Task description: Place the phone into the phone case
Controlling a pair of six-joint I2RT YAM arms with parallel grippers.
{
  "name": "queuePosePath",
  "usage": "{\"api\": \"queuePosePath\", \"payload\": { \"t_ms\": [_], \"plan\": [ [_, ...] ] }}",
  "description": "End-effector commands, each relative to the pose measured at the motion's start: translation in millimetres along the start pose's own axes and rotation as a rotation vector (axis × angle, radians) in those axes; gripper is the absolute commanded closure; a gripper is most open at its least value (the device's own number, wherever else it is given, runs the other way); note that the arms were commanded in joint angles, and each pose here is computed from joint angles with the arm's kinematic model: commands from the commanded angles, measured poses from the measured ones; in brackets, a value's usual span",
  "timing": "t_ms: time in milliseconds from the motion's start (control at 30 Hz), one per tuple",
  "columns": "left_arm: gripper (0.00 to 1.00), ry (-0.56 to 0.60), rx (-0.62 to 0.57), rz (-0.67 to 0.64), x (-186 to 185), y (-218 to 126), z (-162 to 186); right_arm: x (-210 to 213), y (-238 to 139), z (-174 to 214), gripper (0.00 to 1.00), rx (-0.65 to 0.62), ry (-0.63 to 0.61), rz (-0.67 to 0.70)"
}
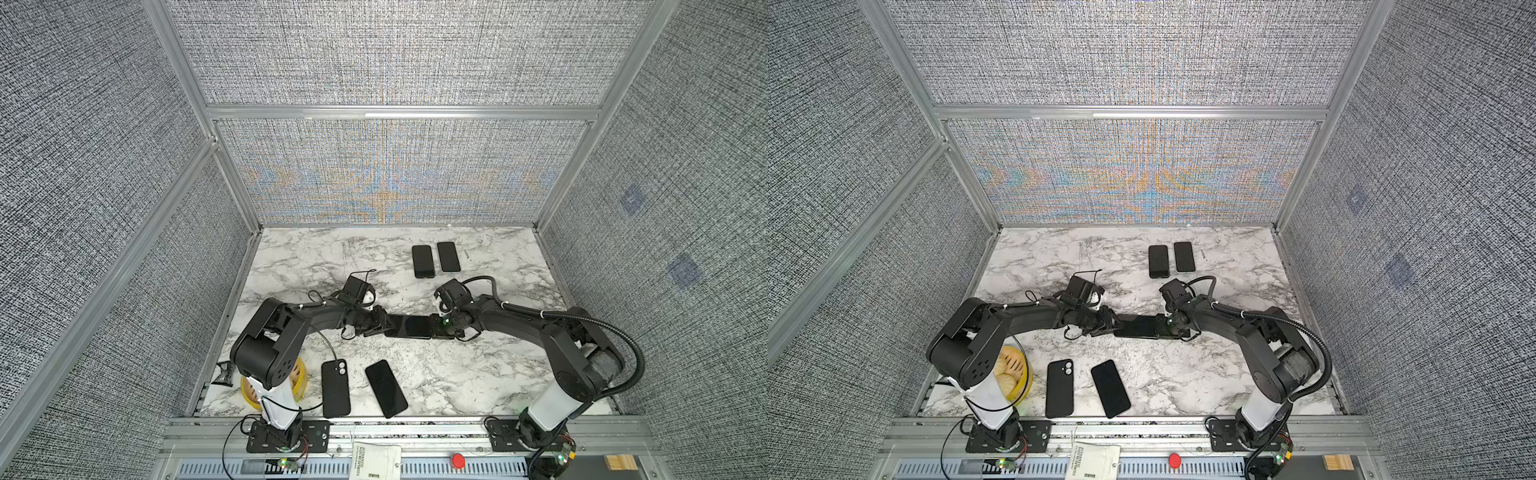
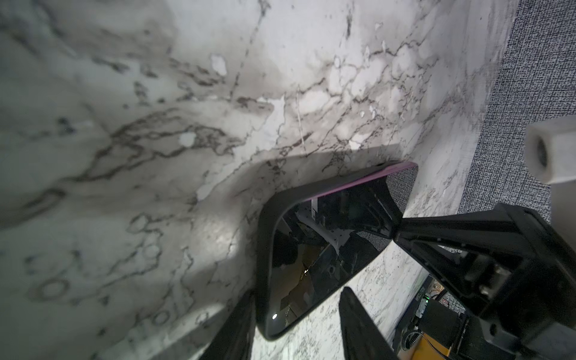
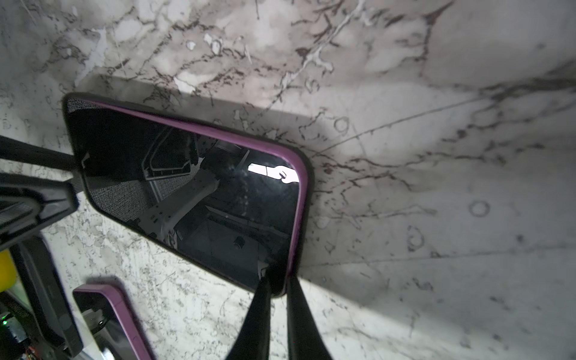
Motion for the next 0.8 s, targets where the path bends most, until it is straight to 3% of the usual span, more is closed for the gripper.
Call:
{"api": "queuePosePath", "payload": {
  "t_ms": [0, 267, 767],
  "plan": [
    [0.54, -0.010, 0.025, -0.037, 8.2, 5.3, 7.7, 3.7, 11.4, 8.1, 0.87, 0.040, -0.020, -0.032],
    [0.53, -0.015, 0.018, -0.065, 12.3, 3.3, 8.6, 6.8, -10.9, 3.2, 0.85, -0.003, -0.039, -0.013],
    [0.43, 0.000, -0.021, -0.095, 8.1, -17.6, 13.6, 10.4, -40.1, -21.2, 0.70, -0.105, -0.149, 0.060]
  ]
}}
Point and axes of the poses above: each gripper's point midway between its finger pads, its own y axis out along the fingers, its own x axis along the line the jaws close on, z = x × y, the point moved 3 cm from there along -y, back along the fingers, and after that the axes turned 6 degrees about y, right-handed, at the moved point
